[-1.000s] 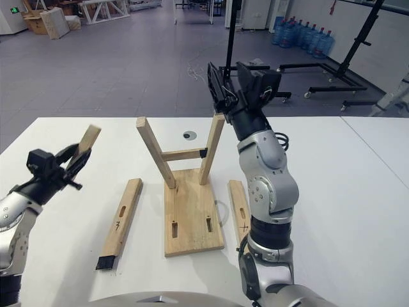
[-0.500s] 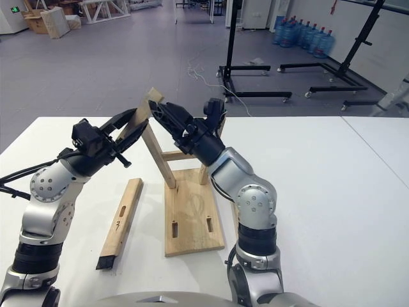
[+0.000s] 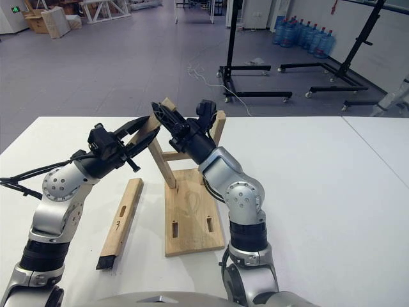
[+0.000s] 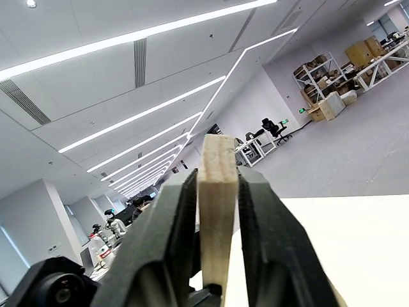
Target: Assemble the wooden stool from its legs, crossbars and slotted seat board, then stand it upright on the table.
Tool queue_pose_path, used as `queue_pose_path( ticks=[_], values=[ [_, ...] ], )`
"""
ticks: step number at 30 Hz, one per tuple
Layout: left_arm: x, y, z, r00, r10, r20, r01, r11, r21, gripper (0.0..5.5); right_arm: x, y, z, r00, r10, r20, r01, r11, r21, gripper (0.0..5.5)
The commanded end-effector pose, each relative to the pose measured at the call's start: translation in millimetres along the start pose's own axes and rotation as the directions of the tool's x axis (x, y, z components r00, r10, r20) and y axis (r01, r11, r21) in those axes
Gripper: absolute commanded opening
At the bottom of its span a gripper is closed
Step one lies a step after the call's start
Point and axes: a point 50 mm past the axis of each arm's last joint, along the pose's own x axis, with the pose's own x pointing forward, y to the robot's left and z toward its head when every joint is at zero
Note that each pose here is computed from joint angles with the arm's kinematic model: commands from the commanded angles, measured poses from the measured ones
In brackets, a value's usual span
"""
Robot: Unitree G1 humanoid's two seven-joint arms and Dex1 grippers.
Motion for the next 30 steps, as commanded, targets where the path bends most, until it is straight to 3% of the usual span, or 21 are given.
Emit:
queue_pose_path(
  ticks=[1,9,10,13,16,21,25,28,30],
  values=[
    [4.7,0.4,3.7,0.999,-0.04,0.02,0.04,0.999,0.008,1.28,2.4,8.5,5.8,0.998,0.057,0.035,-0.057,0.998,-0.013,0.38],
    [4.7,-0.2,2.5,0.999,-0.05,0.02,0.051,0.998,-0.04,1.28,1.5,4.4,13.5,0.995,0.036,0.09,-0.034,0.999,-0.019,0.38],
    [4.3,0.1,1.3,0.999,-0.046,0.008,0.047,0.998,-0.047,1.64,1.2,3.7,15.1,0.995,0.029,0.101,-0.027,0.999,-0.018,0.38],
    [0.0,0.1,-5.1,0.999,-0.018,-0.036,0.015,0.998,-0.057,2.05,-5.5,-2.2,25.9,0.985,0.004,0.173,-0.009,1.0,0.03,0.38],
    [-7.2,3.2,-7.4,0.998,0.043,-0.053,-0.046,0.997,-0.055,2.47,-28.9,-6.3,44.3,0.971,0.044,0.236,-0.073,0.99,0.117,0.38],
    [-25.2,-1.8,-4.1,0.992,0.101,-0.078,-0.105,0.993,-0.045,2.52,-89.0,-5.4,66.1,0.976,0.069,0.204,-0.117,0.965,0.233,0.38],
    [-38.8,-5.7,1.6,0.973,0.203,-0.111,-0.207,0.978,-0.024,2.52,-137.5,-14.6,42.8,0.964,-0.265,0.034,0.244,0.927,0.284,0.38],
    [-51.0,-3.0,8.6,0.937,0.32,-0.138,-0.322,0.947,0.014,2.52,-168.6,-27.6,35.4,0.818,-0.574,-0.033,0.567,0.797,0.207,0.38],
    [-57.6,-1.0,12.9,0.91,0.385,-0.153,-0.383,0.923,0.042,2.52,-179.6,-30.3,35.1,0.715,-0.698,-0.046,0.699,0.711,0.073,0.38]
  ],
)
